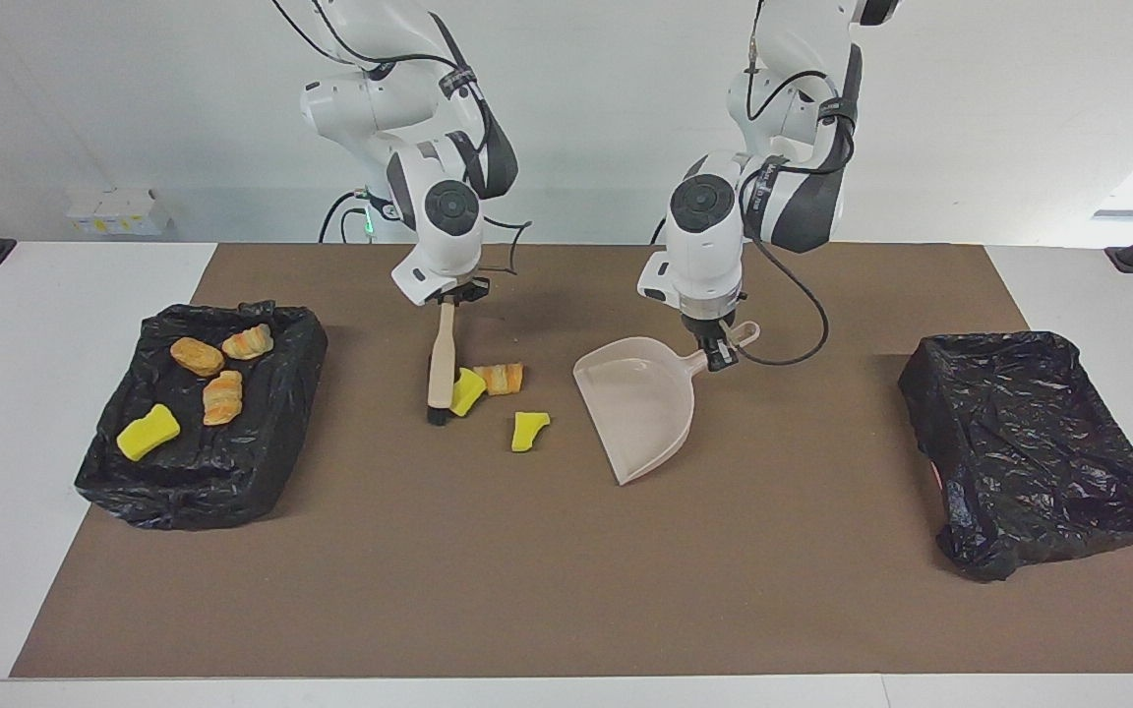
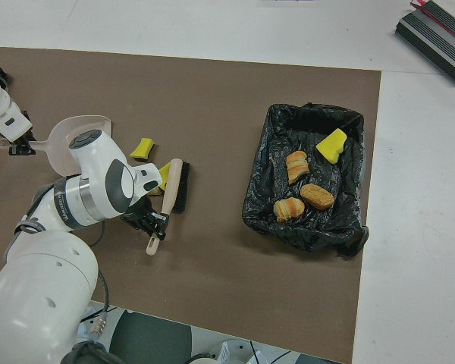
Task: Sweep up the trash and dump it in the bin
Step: 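Sweep the pieces toward the dustpan with the right gripper's brush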
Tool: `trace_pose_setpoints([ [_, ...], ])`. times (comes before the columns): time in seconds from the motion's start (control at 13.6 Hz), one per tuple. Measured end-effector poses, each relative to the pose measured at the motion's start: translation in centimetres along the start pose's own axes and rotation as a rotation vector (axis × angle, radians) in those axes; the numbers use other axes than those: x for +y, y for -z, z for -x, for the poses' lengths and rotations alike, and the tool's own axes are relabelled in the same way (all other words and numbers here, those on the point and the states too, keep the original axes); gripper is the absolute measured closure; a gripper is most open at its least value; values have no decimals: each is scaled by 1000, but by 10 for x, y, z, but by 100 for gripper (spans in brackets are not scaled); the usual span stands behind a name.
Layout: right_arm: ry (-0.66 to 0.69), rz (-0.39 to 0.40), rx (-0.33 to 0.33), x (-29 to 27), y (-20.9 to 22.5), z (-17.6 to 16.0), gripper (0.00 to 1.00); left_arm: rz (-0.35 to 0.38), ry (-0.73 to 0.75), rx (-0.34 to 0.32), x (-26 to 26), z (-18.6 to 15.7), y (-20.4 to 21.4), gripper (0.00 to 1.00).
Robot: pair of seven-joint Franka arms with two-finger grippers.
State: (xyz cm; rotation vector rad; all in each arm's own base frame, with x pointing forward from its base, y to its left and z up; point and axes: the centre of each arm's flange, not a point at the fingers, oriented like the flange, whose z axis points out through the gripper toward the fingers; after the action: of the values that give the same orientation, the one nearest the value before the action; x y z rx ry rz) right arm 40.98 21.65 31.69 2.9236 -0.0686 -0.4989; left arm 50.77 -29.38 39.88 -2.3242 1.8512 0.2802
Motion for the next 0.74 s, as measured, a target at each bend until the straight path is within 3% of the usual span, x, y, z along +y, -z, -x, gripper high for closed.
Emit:
trace_pose_setpoints([
  [0.44, 47, -134, -21, -83, 29, 0, 73, -8, -57, -23, 28, -8, -19, 67],
  [0.74, 5, -338, -35, -109, 53, -7, 73, -57, -105, -40, 45, -6, -23, 67],
])
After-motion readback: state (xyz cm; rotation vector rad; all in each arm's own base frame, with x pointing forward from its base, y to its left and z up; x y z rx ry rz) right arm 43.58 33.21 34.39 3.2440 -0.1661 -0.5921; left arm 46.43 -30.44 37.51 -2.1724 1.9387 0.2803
